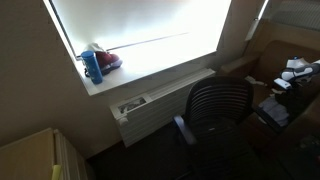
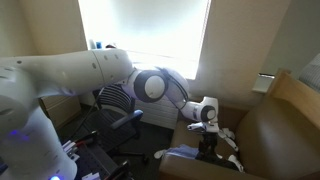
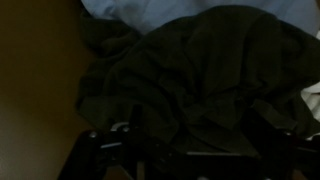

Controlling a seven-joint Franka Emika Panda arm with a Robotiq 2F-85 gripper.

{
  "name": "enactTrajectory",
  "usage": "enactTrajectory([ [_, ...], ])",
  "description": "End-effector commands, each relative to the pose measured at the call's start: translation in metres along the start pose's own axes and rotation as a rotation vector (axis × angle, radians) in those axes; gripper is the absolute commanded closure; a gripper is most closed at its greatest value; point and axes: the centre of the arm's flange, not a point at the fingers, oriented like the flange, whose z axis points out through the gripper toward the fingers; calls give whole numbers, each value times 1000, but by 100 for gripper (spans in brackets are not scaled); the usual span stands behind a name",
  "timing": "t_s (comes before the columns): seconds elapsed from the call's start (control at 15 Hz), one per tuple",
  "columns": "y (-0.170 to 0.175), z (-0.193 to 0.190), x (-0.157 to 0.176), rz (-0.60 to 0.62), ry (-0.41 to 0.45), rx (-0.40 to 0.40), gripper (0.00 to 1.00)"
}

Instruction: Remove the dark grey clothing from the sofa and place it on the backrest of the black chair, return the clothing to the sofa

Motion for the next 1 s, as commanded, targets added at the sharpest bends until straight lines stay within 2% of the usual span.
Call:
enactTrajectory([
  [0.0, -23, 31, 8, 26, -14, -24, 0],
  [0.2, -26, 52, 23, 96, 17, -21, 0],
  [0.4, -23, 73, 34, 174, 69, -79, 0],
  [0.47, 19, 37, 33, 134, 47, -55, 0],
  [0.67, 25, 46, 38, 168, 64, -70, 0],
  [0.73, 29, 38, 38, 206, 65, -13, 0],
  [0.93, 7, 65, 28, 335, 71, 131, 0],
])
